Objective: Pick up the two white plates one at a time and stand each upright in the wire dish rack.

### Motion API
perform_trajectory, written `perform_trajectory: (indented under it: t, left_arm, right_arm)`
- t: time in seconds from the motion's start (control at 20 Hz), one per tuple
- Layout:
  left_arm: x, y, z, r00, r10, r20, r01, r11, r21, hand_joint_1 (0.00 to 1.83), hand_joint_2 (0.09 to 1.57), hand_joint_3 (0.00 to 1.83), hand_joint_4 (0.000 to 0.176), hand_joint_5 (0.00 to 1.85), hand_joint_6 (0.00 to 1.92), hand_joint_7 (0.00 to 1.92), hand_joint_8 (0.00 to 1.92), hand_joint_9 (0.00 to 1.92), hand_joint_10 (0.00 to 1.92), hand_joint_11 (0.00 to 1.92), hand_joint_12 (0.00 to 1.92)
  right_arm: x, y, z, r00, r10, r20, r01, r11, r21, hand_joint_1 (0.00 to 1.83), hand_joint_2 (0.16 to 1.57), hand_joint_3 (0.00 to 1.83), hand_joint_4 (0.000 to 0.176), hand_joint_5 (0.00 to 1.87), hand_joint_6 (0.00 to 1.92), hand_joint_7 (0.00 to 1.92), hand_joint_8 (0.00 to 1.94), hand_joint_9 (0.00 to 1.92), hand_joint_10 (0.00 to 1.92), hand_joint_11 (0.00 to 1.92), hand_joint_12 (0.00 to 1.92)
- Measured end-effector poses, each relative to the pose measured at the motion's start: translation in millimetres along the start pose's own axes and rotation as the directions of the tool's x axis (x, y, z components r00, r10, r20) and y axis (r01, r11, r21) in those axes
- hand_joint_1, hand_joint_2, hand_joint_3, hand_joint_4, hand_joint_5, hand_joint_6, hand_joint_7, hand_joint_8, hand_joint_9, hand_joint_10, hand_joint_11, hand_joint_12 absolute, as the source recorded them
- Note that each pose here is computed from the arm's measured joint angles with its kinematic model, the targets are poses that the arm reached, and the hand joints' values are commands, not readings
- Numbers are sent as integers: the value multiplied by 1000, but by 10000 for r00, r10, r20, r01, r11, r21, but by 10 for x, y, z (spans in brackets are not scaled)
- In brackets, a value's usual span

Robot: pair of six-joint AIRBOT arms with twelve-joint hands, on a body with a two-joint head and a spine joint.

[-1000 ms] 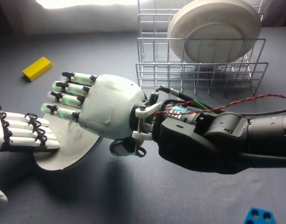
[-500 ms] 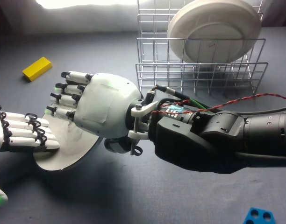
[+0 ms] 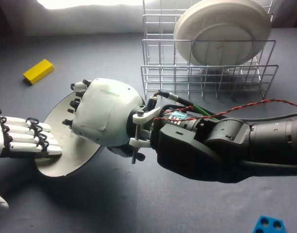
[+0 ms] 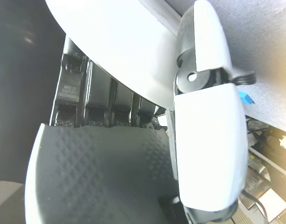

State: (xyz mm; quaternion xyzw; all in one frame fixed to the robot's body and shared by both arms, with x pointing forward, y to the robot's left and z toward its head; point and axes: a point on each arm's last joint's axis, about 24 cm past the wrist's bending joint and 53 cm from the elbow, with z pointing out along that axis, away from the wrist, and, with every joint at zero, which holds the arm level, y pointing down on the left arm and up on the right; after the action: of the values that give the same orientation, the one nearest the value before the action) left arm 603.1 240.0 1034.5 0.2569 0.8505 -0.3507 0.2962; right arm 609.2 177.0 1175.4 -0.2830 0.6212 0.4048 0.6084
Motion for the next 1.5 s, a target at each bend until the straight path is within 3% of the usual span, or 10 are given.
perform_trajectory:
  t: [0.55, 0.7, 0.75, 0.8, 0.85, 1.05, 1.2, 1.4, 1.5]
  left_arm:
    - [-67, -5, 7, 9999, 24, 132, -24, 10000, -21, 0, 1060, 4, 0, 34, 5, 18, 3, 0, 0, 0, 0]
    - [-168, -1, -5, 9995, 79, 311, -76, 9999, -104, 0, 1061, 4, 0, 34, 4, 18, 3, 0, 0, 0, 0]
    - [-238, -17, -18, 9988, 163, 451, -160, 9998, -86, 0, 1069, 8, 0, 31, 2, 6, 0, 0, 0, 0, 0]
    - [-265, -16, -26, 9985, 277, 462, -271, 9996, -123, 0, 1069, 8, 0, 31, 2, 6, 0, 0, 0, 0, 0]
    - [-332, -16, -51, 9977, 328, 591, -319, 9994, -162, 0, 1074, 9, 0, 27, 1, 7, 1, 0, 0, 0, 0]
    - [-569, -10, -218, 9927, 285, 1172, -252, 9993, -291, 0, 1075, 7, 0, 28, 2, 8, 2, 0, 0, 0, 0]
    - [-592, -28, -259, 9925, 189, 1211, -164, 9996, -215, 0, 1073, 6, 0, 29, 2, 8, 2, 0, 0, 0, 0]
    - [-662, -18, -362, 9904, 151, 1374, -112, 9995, -294, 0, 1063, 0, 0, 24, 1, 1, 0, 0, 0, 0, 0]
    - [-735, -11, -431, 9871, 58, 1600, -6, 9995, -328, 0, 1065, 1, 0, 14, 2, 0, 0, 0, 0, 0, 0]
  right_arm:
    - [-66, -51, -5, 9999, -79, 105, 78, 9999, 88, 1266, 1002, 0, 0, 945, 7, 966, 2, 982, 19, 583, 1064]
    - [-120, -46, 2, 9989, 321, 343, -324, 9994, 104, 1266, 1002, 0, 0, 946, 6, 966, 2, 982, 17, 583, 1064]
    - [-117, -26, 10, 9987, 353, 355, -356, 9993, 73, 1374, 1013, 1, 0, 1114, 463, 1156, 451, 1139, 622, 883, 969]
    - [-115, -8, 17, 9986, 374, 370, -376, 9993, 48, 1374, 1013, 1, 0, 1114, 463, 1156, 451, 1139, 622, 883, 969]
    - [-113, 6, 18, 9982, 399, 443, -402, 9992, 40, 1397, 1026, 0, 0, 1108, 693, 1174, 584, 1149, 834, 1033, 823]
    - [-173, 15, 20, 9966, 390, 726, -395, 9992, 50, 1400, 1022, 0, 0, 1097, 704, 1195, 563, 1167, 819, 1067, 794]
    - [-201, -33, 30, 9965, 351, 756, -362, 9993, 135, 1402, 1013, 0, 0, 1129, 647, 1228, 502, 1191, 784, 1088, 768]
    - [-316, -81, 52, 9978, 194, 641, -203, 9997, 132, 1400, 1019, 2, 0, 1121, 665, 1190, 569, 1171, 815, 1070, 789]
    - [-483, -108, 79, 9972, 65, 740, -74, 9999, 124, 1400, 1020, 1, 0, 1117, 675, 1186, 567, 1171, 820, 1074, 794]
